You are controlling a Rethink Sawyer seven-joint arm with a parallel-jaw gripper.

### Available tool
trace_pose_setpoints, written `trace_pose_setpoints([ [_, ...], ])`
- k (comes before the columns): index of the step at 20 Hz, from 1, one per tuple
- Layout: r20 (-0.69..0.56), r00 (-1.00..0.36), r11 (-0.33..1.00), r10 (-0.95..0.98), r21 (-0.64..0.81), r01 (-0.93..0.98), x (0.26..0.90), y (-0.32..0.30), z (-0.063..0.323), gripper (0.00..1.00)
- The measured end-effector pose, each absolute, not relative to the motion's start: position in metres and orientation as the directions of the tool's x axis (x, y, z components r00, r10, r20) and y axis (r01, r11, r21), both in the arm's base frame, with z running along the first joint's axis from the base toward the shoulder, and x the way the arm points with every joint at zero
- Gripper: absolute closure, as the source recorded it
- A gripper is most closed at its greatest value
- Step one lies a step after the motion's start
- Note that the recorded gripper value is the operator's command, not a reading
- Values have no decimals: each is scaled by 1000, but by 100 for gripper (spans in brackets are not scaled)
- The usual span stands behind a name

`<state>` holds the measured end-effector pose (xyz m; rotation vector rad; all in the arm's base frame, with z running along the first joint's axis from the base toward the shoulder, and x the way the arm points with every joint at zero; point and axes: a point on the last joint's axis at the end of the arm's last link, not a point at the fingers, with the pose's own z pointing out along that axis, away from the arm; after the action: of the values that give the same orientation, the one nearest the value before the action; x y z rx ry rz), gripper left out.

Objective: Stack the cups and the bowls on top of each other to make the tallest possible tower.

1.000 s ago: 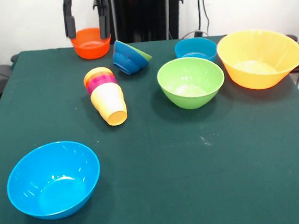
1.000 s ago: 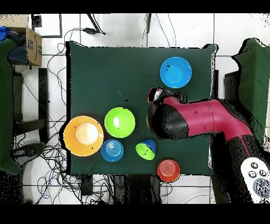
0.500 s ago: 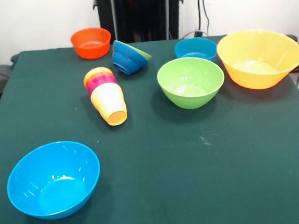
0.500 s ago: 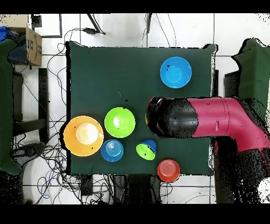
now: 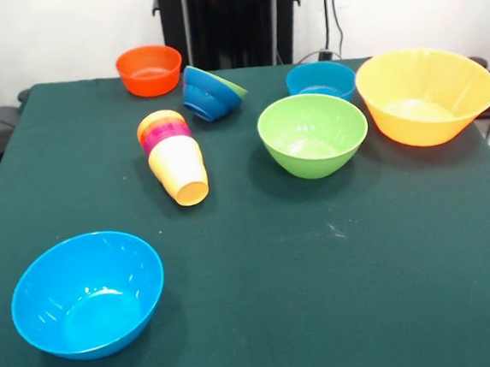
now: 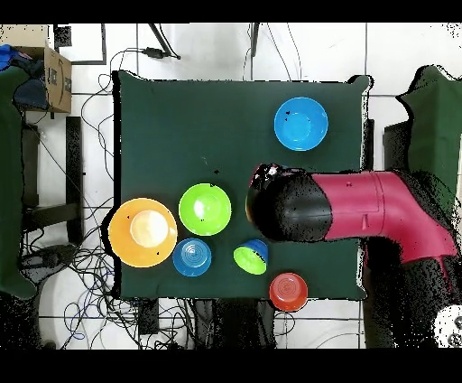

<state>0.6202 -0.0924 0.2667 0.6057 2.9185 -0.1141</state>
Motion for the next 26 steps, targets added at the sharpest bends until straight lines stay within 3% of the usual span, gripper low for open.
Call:
trace_pose_setpoints([
  [9,-266,-927,957,266,-41,287,604,-91,214,0],
  [26,-274,-955,986,117,-79,144,564,-89,127,0],
])
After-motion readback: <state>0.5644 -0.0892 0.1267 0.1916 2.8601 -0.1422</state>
